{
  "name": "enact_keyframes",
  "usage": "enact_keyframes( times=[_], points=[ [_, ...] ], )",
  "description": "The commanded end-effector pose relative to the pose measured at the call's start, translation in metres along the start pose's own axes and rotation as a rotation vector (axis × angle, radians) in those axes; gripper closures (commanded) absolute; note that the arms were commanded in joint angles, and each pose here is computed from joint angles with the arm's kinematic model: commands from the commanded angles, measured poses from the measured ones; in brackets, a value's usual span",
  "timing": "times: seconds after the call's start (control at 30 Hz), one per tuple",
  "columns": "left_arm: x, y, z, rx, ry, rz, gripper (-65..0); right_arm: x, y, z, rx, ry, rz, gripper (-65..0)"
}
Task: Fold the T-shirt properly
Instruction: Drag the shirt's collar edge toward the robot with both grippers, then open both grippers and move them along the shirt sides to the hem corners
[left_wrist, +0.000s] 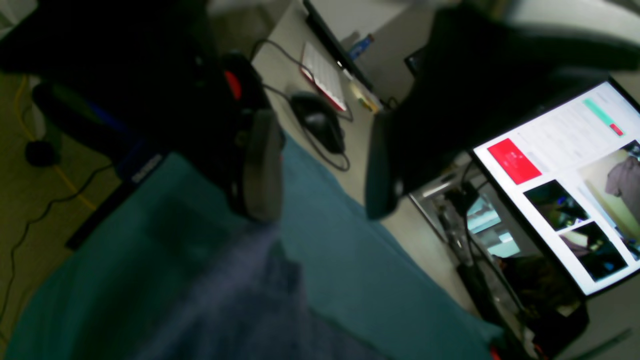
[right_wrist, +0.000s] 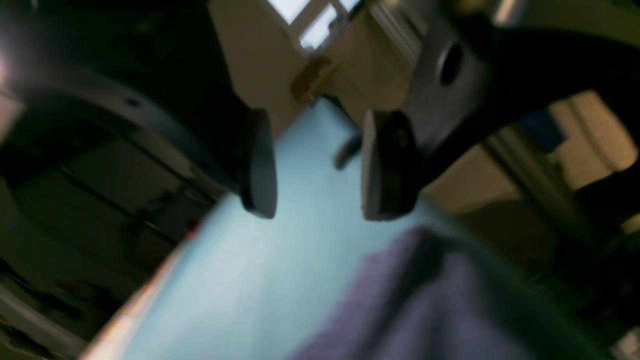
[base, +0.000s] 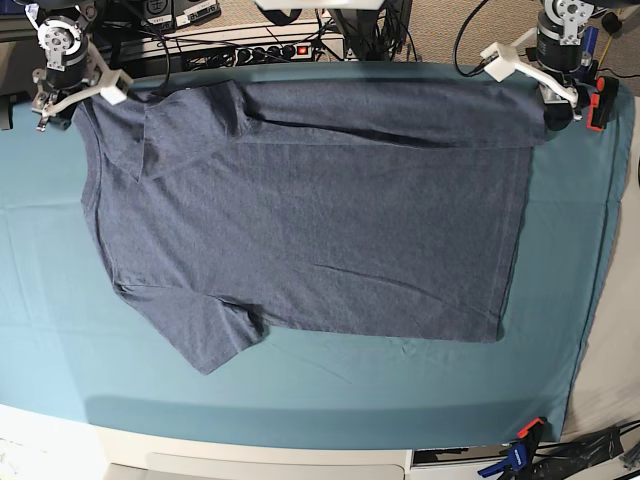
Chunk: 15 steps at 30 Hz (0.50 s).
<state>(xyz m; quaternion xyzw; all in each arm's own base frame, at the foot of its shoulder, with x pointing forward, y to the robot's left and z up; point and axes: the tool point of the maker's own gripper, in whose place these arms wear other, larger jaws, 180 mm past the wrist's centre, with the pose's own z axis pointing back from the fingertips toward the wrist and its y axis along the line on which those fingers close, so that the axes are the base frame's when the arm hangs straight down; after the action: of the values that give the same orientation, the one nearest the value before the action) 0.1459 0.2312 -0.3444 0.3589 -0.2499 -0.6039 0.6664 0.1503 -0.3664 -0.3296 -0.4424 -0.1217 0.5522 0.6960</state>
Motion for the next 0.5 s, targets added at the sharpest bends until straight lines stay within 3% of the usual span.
enact_keyframes(
  times=[0.0, 0.13, 0.23, 0.37, 0.47],
  points=[
    [0.004, 0.015, 0.004, 0.047, -0.020, 0.002, -29.4, 0.001, -0.019, 0.003, -0.063, -0.005, 0.005, -28.8],
    [0.021, 0.045, 0.015, 0.099, -0.087, 0.052, -29.4, 0.010, -0.052, 0.013, -0.169, -0.030, -0.036, -28.8],
    [0.031, 0.077, 0.021, 0.154, -0.143, 0.119, -29.4, 0.011, -0.091, 0.021, -0.257, -0.050, -0.121, -28.7],
    [0.023, 0.116, 0.006, 0.206, -0.167, 0.236, -29.4, -0.001, -0.157, 0.026, -0.381, -0.087, -0.362, -28.7],
    [0.018, 0.147, -0.003, 0.229, -0.198, 0.357, -29.4, -0.012, -0.192, 0.027, -0.419, -0.144, -0.595, -28.8]
  ],
)
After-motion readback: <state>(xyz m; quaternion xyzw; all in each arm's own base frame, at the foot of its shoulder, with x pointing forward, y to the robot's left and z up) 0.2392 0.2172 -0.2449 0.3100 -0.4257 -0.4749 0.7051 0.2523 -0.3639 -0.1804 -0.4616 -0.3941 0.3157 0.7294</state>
